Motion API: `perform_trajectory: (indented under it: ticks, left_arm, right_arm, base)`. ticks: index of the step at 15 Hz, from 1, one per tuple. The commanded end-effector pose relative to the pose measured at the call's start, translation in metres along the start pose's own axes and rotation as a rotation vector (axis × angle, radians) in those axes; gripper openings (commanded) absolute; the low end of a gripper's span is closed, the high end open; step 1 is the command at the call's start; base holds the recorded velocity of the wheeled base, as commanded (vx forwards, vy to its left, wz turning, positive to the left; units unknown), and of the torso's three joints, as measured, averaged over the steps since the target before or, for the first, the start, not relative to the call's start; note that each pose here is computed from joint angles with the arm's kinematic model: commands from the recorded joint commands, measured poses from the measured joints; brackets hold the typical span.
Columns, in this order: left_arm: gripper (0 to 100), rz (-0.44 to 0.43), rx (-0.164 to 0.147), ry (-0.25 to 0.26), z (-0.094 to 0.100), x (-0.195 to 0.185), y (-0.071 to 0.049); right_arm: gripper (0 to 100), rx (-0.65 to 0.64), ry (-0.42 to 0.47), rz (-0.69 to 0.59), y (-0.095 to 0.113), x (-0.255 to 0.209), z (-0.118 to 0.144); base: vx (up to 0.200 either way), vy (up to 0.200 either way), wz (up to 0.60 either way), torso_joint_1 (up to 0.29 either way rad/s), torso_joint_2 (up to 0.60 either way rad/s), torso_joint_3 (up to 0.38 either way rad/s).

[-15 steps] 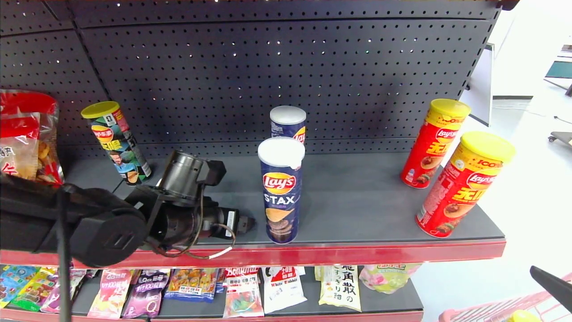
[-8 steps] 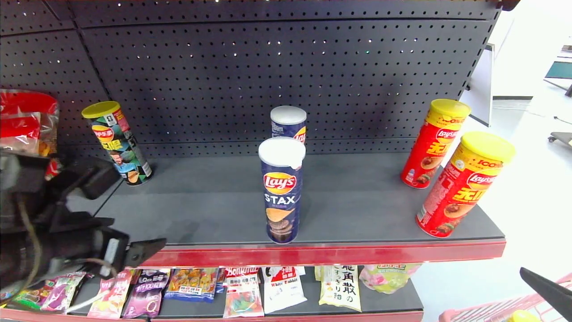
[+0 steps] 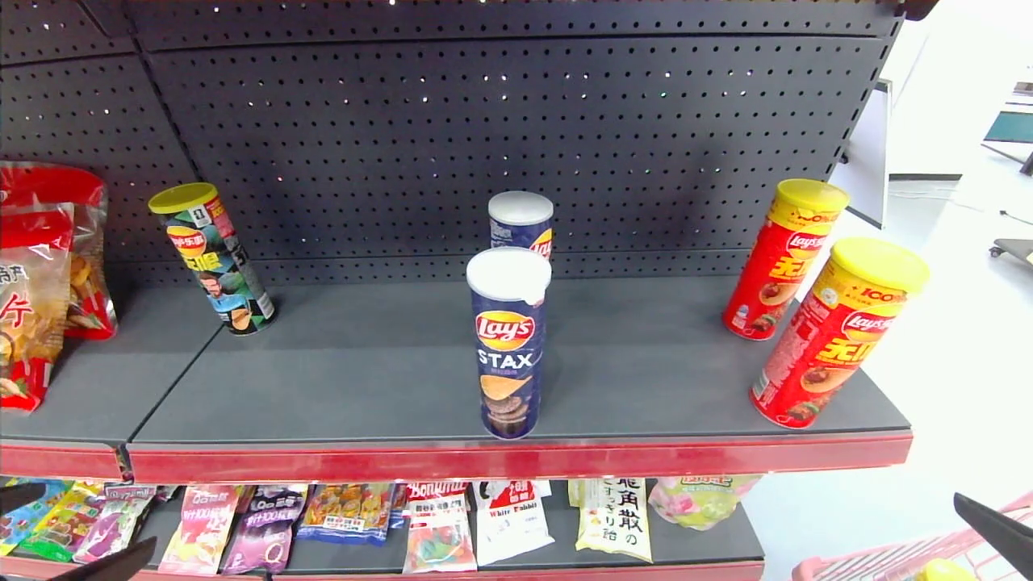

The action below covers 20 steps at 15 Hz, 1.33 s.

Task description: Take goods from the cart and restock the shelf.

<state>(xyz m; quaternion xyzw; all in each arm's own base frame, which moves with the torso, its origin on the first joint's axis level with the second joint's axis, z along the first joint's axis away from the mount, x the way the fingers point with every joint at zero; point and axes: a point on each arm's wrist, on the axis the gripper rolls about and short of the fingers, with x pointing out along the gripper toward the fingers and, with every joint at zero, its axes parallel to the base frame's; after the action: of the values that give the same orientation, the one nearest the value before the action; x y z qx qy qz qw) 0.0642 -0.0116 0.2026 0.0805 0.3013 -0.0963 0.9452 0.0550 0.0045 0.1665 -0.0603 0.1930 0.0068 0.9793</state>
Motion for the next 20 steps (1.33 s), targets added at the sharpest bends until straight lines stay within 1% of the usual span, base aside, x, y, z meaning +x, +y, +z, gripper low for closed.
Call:
perform_trajectory:
  ticks: [1, 4, 10, 13, 17, 19, 20]
  left_arm:
    - [100, 0.009, -0.006, -0.023, -0.002, -0.003, 0.000]
    - [100, 0.017, -0.003, -0.044, -0.003, -0.003, 0.000]
    - [100, 0.019, 0.003, -0.053, -0.005, -0.004, 0.000]
    - [100, 0.018, 0.005, -0.045, -0.008, -0.003, 0.000]
    - [100, 0.018, 0.022, -0.057, -0.015, -0.006, -0.001]
    - [100, 0.019, 0.023, -0.065, -0.016, -0.008, -0.001]
    - [100, 0.021, 0.023, -0.079, -0.017, -0.010, -0.001]
  right_arm:
    - [100, 0.002, 0.000, -0.010, -0.001, 0.000, 0.000]
    - [100, 0.004, 0.000, -0.022, -0.001, -0.001, -0.002]
    - [100, -0.012, 0.002, -0.024, -0.001, -0.001, -0.004]
    - [100, -0.015, -0.001, -0.024, -0.001, -0.002, -0.005]
    - [100, -0.021, -0.004, -0.026, -0.001, -0.003, -0.006]
    - [100, -0.029, 0.001, -0.024, -0.001, -0.003, -0.007]
    - [100, -0.035, -0.001, -0.024, -0.001, -0.004, -0.008]
  base:
    - [0.000, 0.000, 0.00, 0.000, 0.00, 0.000]
    - [0.000, 0.000, 0.00, 0.000, 0.00, 0.000]
    - [0.000, 0.000, 0.00, 0.000, 0.00, 0.000]
    - [-0.200, 0.000, 0.00, 0.012, 0.00, -0.001]
    - [0.000, 0.000, 0.00, 0.000, 0.00, 0.000]
    - [0.000, 0.000, -0.60, 0.024, 0.01, 0.002]
    - [0.000, 0.000, -0.60, 0.007, 0.00, 0.002]
